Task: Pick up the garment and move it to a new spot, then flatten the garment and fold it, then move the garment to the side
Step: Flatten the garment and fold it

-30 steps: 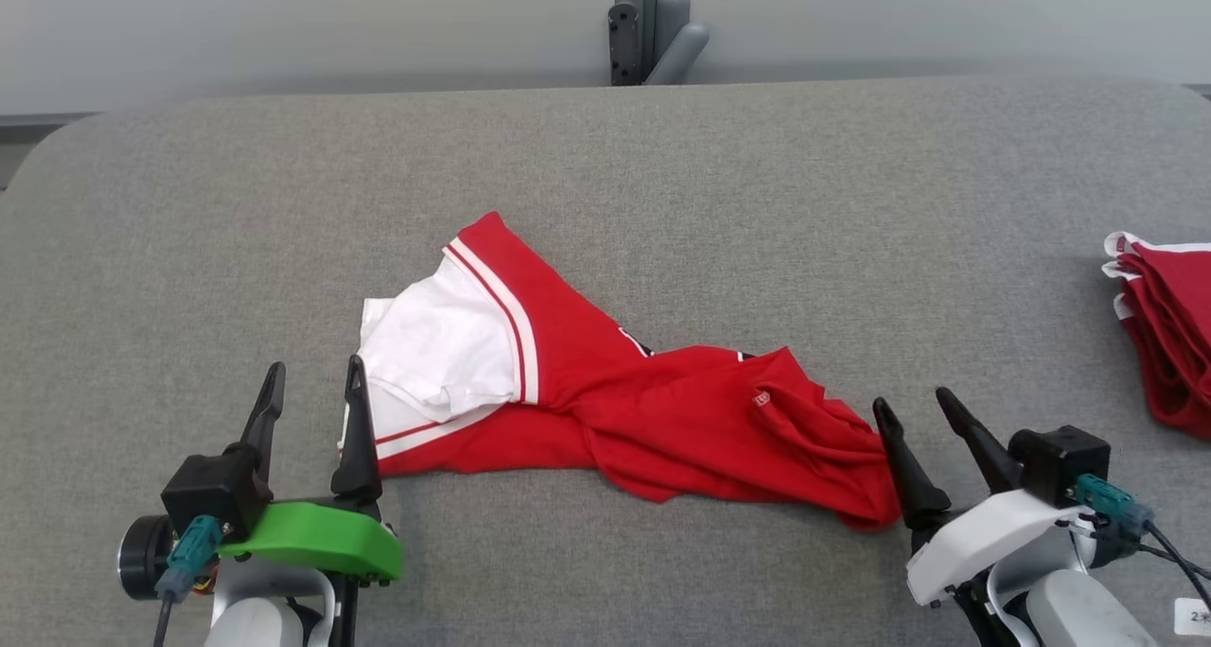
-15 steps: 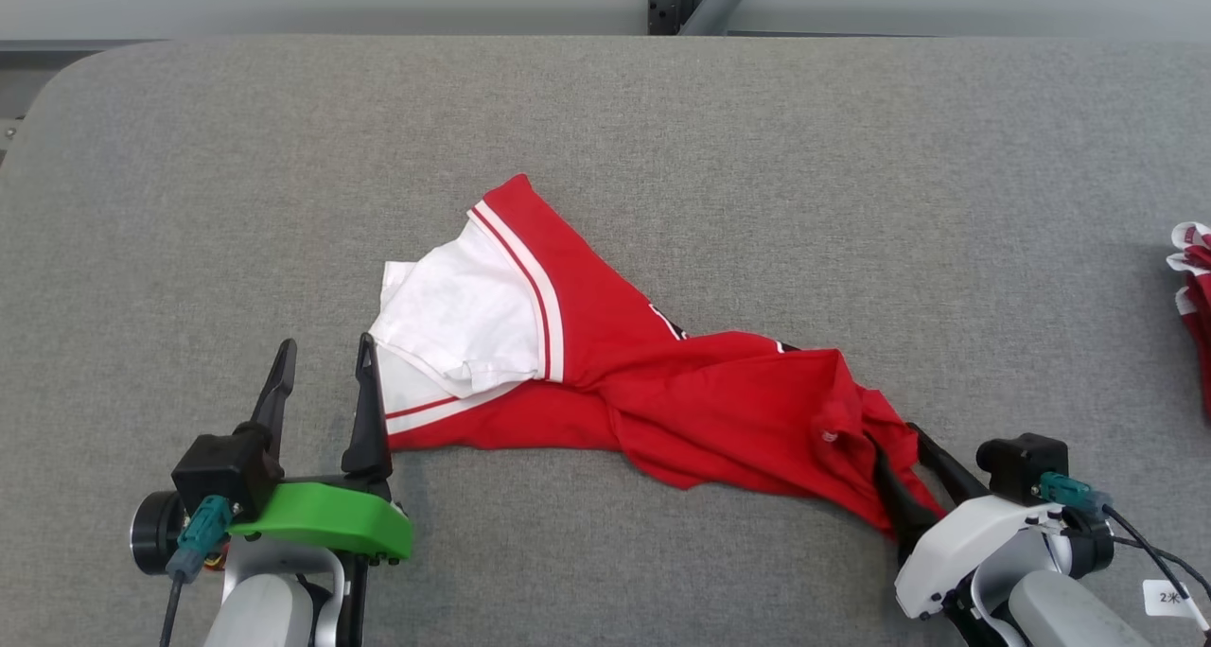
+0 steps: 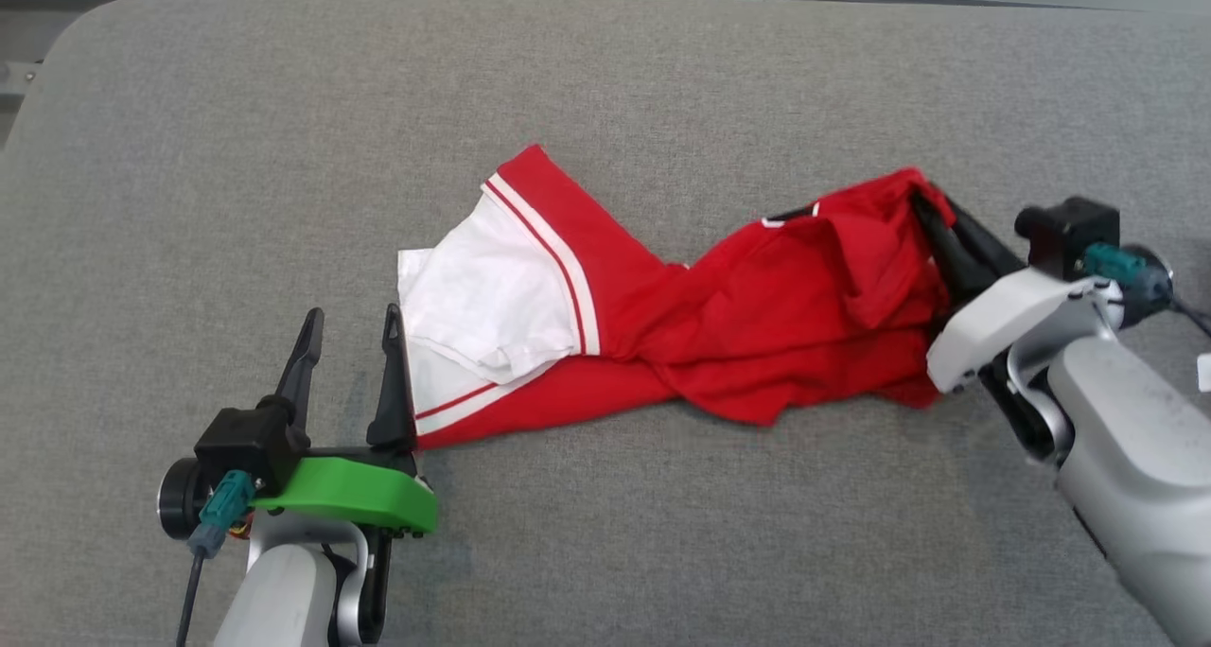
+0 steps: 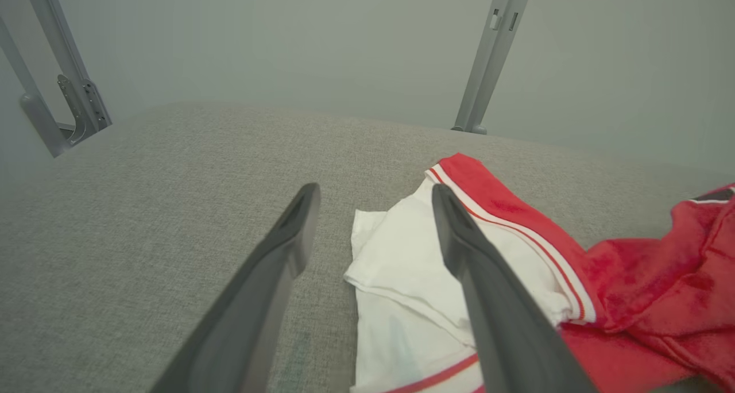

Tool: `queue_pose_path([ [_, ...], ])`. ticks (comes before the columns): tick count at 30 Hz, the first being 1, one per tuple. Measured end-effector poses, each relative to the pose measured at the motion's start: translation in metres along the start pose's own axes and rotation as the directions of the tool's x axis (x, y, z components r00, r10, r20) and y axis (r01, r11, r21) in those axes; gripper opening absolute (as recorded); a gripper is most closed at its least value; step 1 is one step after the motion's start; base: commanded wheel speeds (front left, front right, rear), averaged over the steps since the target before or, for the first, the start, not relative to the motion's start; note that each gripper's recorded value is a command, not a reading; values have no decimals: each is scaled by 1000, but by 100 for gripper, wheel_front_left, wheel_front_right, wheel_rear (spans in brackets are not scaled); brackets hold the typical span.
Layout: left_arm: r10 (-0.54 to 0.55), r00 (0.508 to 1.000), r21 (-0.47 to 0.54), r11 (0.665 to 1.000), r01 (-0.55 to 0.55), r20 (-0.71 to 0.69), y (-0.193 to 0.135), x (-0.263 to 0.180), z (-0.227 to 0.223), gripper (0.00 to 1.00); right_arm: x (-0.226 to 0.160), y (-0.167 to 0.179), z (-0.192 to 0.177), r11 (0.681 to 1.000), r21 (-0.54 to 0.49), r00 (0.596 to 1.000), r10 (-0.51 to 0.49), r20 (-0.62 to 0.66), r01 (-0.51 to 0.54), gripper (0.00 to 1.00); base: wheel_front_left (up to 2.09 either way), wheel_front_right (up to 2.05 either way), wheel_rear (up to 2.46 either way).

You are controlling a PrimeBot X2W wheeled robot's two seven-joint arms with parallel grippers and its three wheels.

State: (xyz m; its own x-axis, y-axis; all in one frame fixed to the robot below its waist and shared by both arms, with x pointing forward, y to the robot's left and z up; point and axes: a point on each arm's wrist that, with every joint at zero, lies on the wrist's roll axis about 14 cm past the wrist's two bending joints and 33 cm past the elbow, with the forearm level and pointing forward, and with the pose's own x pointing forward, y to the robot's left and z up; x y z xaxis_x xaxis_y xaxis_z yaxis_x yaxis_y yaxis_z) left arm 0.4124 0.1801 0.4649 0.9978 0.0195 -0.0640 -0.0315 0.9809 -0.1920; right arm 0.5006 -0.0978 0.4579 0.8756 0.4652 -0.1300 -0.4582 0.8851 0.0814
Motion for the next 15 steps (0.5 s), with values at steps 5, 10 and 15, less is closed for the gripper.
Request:
queue_pose_path([
  [5, 10, 1000, -1, 1000, -10, -7, 4, 3, -4, 100, 30, -2, 12, 998, -53, 999, 36, 6, -35, 0, 0, 0, 0],
  [10, 29, 999, -5, 1000, -29, -17, 10, 3, -8, 100, 36, -8, -21, 1000, -21, 996, 17, -93, -19, 100, 0, 0, 0],
  [15, 40, 999, -6, 999, -40, -20, 12, 4, -10, 100, 38, -17, -22, 999, 41, 997, -26, -79, 29, 100, 0, 0, 0],
])
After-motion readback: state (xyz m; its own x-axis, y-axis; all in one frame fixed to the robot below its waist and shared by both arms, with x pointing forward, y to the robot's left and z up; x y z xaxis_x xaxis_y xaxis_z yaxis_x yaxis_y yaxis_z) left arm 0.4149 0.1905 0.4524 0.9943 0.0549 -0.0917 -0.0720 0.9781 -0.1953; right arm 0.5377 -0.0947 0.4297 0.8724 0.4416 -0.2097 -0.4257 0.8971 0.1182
